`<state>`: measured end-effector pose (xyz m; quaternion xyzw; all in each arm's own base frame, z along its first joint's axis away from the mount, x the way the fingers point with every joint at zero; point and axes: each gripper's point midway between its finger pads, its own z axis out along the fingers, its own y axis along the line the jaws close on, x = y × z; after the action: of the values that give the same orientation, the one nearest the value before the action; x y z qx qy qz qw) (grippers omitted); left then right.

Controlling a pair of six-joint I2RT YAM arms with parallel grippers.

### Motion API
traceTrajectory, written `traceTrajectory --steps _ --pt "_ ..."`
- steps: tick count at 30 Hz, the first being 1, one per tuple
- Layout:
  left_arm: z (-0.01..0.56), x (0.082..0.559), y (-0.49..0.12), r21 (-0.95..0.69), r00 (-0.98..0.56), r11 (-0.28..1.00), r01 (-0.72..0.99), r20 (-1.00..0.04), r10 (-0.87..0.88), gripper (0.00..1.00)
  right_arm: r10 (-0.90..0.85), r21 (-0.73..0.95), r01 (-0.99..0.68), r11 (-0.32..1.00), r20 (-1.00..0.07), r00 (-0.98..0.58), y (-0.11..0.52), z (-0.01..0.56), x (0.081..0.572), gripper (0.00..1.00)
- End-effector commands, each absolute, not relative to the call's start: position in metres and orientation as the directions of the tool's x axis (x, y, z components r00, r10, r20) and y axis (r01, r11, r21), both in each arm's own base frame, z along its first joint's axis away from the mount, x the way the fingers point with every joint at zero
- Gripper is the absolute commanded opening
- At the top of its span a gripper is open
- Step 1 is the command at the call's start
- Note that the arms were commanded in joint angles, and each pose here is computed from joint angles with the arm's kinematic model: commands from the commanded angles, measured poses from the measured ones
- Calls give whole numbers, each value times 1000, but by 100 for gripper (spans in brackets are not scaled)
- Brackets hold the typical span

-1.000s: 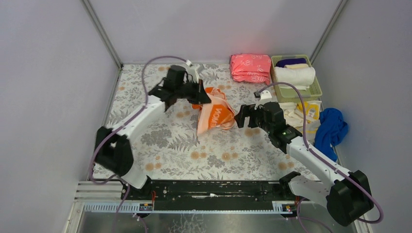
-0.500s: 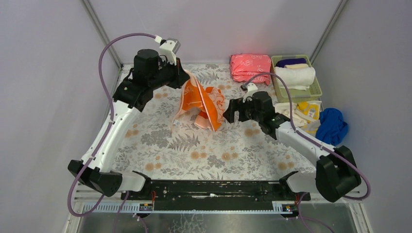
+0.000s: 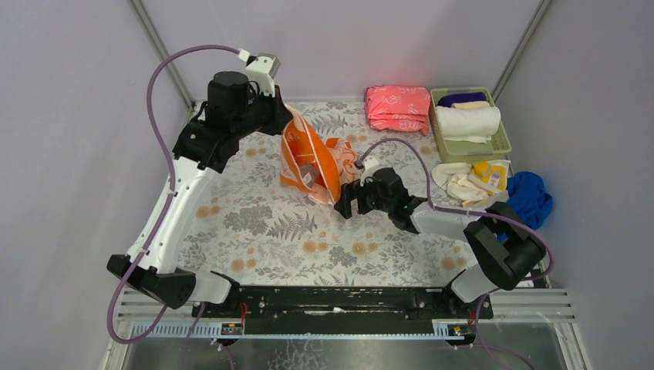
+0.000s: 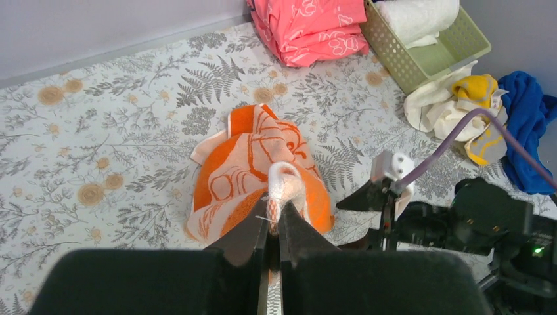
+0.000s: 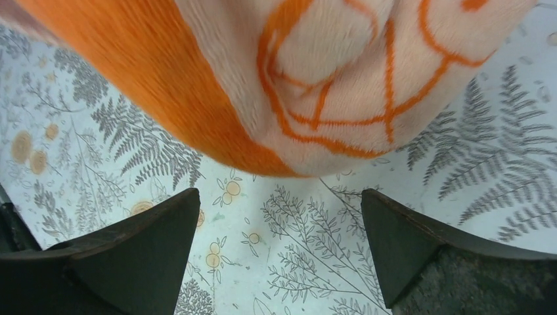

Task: Roll the towels
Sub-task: Flatten out the towel at the center of the board.

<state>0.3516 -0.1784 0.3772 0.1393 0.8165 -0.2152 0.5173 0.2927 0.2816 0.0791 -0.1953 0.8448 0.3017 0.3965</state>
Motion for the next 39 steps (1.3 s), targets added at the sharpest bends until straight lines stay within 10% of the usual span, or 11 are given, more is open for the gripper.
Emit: traceTrajectory --steps 1,14,25,39 --pt "406 355 -172 -169 -351 880 443 -936 -3 0 -20 329 -585 741 -861 -509 298 86 307 99" --pt "444 347 -162 -143 -272 891 430 -962 -23 0 123 348 -406 845 -865 -486 306 48 346 92" --pt "442 367 -110 -93 -212 965 246 -976 -40 0 21 146 -321 936 -931 -364 247 95 400 2" --pt "506 399 -71 -58 55 977 207 -996 -71 0 -454 -415 -246 876 -882 -127 134 310 449 2"
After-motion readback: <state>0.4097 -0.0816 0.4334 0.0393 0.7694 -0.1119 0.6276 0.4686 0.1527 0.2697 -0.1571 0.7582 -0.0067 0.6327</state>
